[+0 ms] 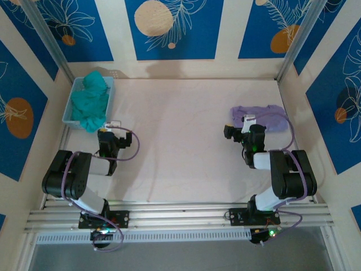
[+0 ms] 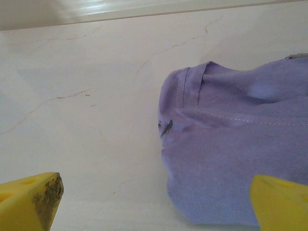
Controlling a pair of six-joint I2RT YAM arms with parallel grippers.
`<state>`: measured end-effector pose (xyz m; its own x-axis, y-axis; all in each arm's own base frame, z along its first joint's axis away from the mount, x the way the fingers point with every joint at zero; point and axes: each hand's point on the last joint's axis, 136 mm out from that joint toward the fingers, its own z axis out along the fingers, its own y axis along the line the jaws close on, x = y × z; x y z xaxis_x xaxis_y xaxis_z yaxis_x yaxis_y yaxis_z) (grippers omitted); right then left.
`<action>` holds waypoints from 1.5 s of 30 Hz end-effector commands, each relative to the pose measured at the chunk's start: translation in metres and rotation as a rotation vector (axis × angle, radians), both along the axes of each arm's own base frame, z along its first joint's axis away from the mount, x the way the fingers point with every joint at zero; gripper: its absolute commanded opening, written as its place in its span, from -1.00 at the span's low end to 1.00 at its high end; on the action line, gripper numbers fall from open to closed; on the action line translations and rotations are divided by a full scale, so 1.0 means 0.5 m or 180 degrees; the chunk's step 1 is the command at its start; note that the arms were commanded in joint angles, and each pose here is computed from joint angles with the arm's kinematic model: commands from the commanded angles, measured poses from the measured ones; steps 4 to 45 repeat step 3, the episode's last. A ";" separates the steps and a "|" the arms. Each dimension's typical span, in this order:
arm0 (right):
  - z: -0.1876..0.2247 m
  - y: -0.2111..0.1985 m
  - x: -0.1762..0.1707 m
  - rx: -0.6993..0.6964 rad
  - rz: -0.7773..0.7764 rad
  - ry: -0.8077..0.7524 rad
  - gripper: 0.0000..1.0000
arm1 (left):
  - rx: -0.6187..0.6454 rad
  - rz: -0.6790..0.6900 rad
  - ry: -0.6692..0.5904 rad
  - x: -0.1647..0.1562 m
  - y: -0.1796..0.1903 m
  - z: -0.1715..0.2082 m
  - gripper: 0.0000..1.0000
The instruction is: Fold the inside-out t-shirt
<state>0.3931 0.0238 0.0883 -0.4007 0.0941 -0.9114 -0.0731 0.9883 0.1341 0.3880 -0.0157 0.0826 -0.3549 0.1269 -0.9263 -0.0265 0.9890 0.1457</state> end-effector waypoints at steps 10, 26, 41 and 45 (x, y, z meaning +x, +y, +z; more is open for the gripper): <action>0.010 0.004 0.006 -0.0043 0.0061 -0.0092 0.99 | -0.0074 -0.0015 -0.0122 0.012 0.001 0.023 0.99; 0.010 0.004 0.006 -0.0043 0.0061 -0.0092 0.99 | -0.0074 -0.0015 -0.0122 0.012 0.001 0.023 0.99; 0.010 0.004 0.006 -0.0043 0.0061 -0.0092 0.99 | -0.0074 -0.0015 -0.0122 0.012 0.001 0.023 0.99; 0.010 0.004 0.006 -0.0043 0.0061 -0.0092 0.99 | -0.0074 -0.0015 -0.0122 0.012 0.001 0.023 0.99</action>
